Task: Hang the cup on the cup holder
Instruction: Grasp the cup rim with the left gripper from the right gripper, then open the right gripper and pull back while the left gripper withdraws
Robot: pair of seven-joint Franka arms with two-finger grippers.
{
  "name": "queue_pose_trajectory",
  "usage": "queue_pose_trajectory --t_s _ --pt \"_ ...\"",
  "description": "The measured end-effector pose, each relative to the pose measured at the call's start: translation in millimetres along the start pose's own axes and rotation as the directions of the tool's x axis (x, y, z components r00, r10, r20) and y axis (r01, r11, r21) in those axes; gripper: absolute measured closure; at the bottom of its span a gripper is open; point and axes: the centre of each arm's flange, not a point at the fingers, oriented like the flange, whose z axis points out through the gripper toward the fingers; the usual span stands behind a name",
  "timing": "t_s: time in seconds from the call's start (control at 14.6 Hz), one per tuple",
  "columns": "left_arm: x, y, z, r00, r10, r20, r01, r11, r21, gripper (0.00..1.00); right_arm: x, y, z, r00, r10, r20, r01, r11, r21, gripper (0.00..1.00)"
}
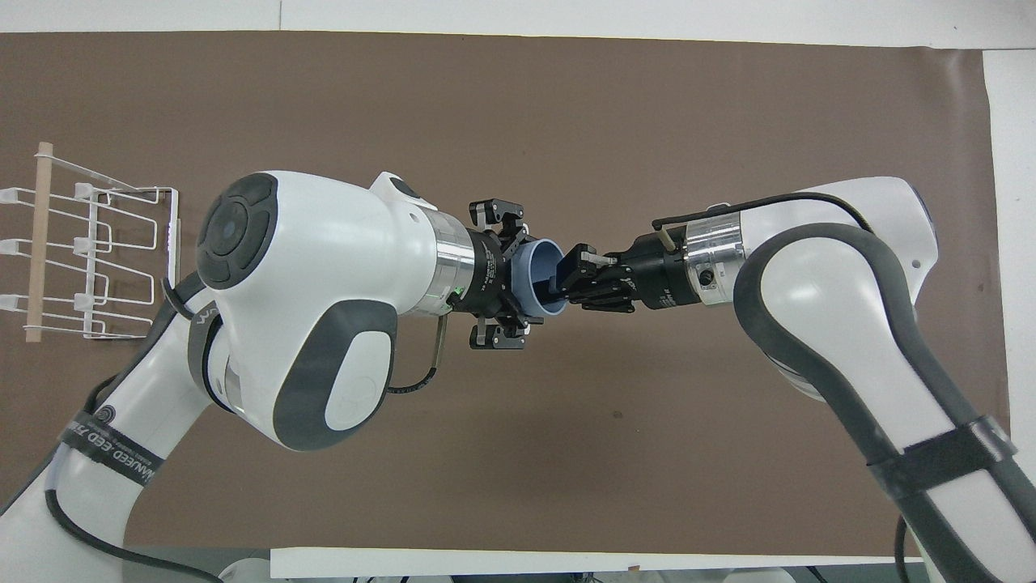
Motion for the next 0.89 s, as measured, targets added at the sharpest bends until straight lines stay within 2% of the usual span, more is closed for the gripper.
queue_pose_trajectory --t_s 0.34,0.41,0.55,0.68,0.82,0.89 --pt "-0.5 0.2 0.1 1.000 0.001 0.000 -0.001 1.000 0.001 0.18 -0.1 0.2 -0.6 1.000 0.004 -0.001 -0.004 1.000 0.001 0.96" --pt "-0.7 -0.4 0.6 1.000 0.001 -0.002 -0.001 1.000 0.007 0.18 -0.4 -0.4 -0.2 1.000 0.006 0.000 -0.006 1.000 0.001 0.91" --pt "1.8 -3.5 2.0 1.000 0.009 -0.025 -0.007 0.999 0.051 0.18 -0.2 -3.6 -1.8 1.000 0.011 -0.006 -0.011 1.000 0.005 0.69" --pt "11.8 2.2 -3.9 0.996 0.027 -0.080 -0.023 0.998 0.057 0.18 1.8 -11.5 -10.4 1.000 0.008 -0.026 -0.007 1.000 0.015 0.48" --pt "27.8 12.7 -13.4 0.991 0.028 -0.131 -0.021 0.998 0.053 0.18 9.9 -17.5 -35.8 0.997 0.000 -0.078 0.002 1.000 0.028 0.26" --pt "41.8 19.6 -18.9 0.984 0.033 -0.175 -0.024 0.998 0.054 0.18 14.8 -16.4 -56.2 0.993 -0.016 -0.114 0.017 1.000 0.004 0.16"
